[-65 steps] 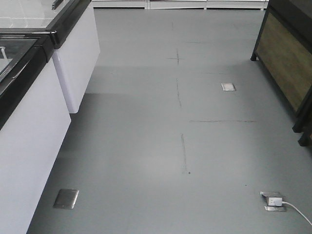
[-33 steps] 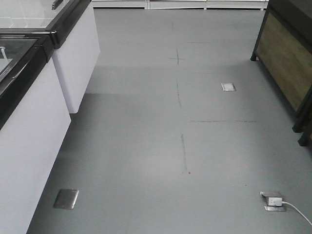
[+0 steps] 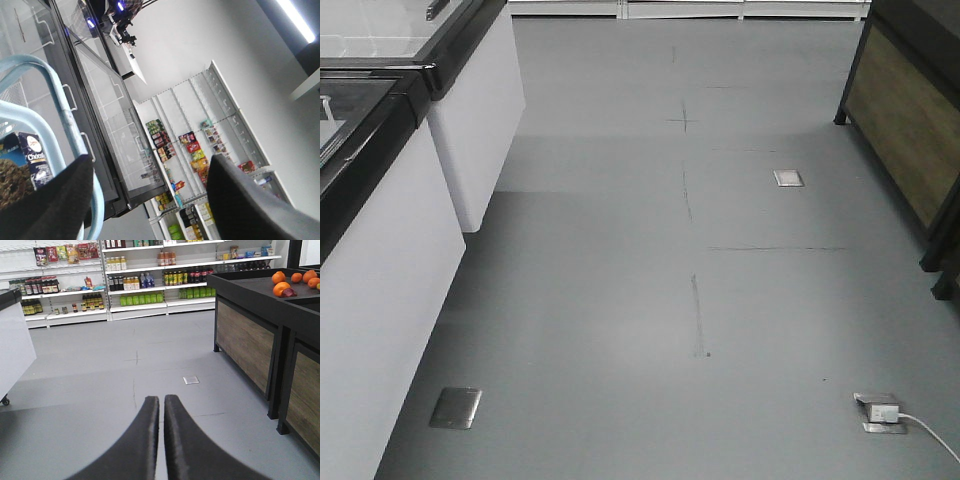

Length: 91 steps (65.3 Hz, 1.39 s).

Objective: Left arm holds basket, right arm returns cookies

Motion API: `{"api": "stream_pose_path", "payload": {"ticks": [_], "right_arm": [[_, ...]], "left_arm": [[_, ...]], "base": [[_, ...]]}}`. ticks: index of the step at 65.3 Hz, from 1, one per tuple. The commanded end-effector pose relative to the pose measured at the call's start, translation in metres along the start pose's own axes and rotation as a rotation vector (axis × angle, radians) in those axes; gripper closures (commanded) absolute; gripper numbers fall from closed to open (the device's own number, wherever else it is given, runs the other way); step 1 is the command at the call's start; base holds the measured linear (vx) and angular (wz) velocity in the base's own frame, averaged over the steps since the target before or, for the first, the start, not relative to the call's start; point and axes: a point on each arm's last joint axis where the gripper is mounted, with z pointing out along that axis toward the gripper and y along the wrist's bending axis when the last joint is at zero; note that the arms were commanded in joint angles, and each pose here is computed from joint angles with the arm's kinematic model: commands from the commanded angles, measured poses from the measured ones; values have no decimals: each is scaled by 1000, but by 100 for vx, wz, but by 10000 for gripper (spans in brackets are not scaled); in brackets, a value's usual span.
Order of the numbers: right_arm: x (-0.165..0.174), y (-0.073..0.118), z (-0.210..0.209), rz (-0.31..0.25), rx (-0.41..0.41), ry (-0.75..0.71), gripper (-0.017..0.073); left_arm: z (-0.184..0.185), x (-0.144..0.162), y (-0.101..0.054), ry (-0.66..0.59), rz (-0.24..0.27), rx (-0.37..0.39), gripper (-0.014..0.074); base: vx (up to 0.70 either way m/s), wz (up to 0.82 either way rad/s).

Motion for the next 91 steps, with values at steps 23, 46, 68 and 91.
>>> {"api": "stream_pose_path", "payload": {"ticks": [23, 46, 68, 91], "right_arm": [[-2, 0, 0, -19, -2, -71, 565], [-2, 0, 0, -19, -2, -71, 565], [-2, 0, 0, -19, -2, -71, 565], [-2, 0, 0, -19, -2, -71, 565]], "left_arm": [[37, 0, 5, -39, -254, 71, 134], [58, 7, 20, -30, -278, 36, 134], [77, 10, 29, -49, -322, 86, 134], [88, 13, 35, -63, -319, 124, 134]], "base": [[0, 0], [0, 0], [0, 0], [0, 0]]}}
